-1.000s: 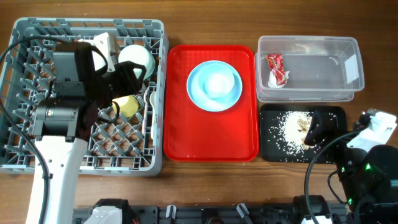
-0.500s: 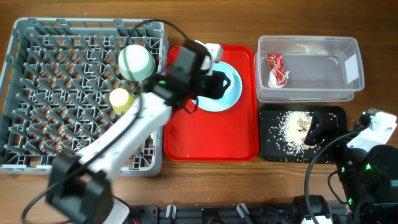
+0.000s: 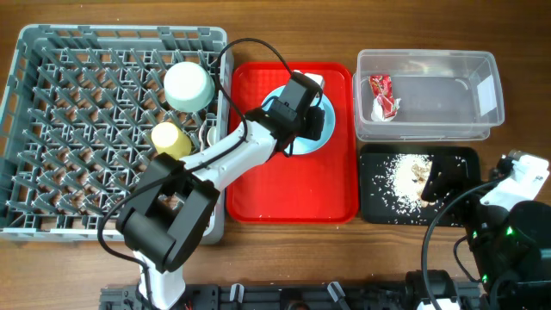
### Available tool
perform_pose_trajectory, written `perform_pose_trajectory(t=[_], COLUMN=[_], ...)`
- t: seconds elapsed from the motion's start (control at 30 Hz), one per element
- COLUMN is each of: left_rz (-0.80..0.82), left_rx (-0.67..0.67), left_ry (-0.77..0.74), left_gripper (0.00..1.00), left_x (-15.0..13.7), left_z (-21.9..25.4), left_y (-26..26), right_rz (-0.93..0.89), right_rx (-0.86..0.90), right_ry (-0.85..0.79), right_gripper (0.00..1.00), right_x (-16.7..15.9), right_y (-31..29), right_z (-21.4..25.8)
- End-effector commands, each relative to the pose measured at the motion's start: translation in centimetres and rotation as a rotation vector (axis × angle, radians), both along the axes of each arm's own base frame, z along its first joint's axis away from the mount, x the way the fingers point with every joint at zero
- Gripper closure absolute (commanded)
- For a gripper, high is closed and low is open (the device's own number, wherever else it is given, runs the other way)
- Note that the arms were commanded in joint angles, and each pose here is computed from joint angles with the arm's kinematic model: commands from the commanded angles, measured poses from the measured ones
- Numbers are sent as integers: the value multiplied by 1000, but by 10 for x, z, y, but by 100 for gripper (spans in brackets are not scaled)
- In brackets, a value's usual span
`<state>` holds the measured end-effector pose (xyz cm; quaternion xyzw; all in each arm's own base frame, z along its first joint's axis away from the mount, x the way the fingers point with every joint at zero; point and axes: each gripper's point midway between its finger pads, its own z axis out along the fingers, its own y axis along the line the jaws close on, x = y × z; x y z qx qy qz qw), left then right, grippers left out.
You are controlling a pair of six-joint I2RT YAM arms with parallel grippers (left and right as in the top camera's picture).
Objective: Sort waste into correct bins and load items into the dishwasher rack
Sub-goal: 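Move the left gripper to the blue plate rim on the red tray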
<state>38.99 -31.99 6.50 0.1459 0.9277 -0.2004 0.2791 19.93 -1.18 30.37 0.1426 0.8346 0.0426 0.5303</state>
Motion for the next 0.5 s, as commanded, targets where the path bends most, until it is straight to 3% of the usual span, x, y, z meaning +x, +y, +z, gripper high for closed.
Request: perform_pose_trajectory(t=[0.0, 0.47], left_rz=[-19, -32], left_rx=[20, 44], left_ry=[-10, -10], left_gripper=[77, 73], left_x=[-1, -7], left_z=[-8, -18], left_y=[-6, -13], right_rz=[13, 13], right_rx=[-11, -11], right_ry=[-9, -9], right_gripper=[0, 0], right_x=[0, 0], right_y=[1, 1], right_z=[4, 4])
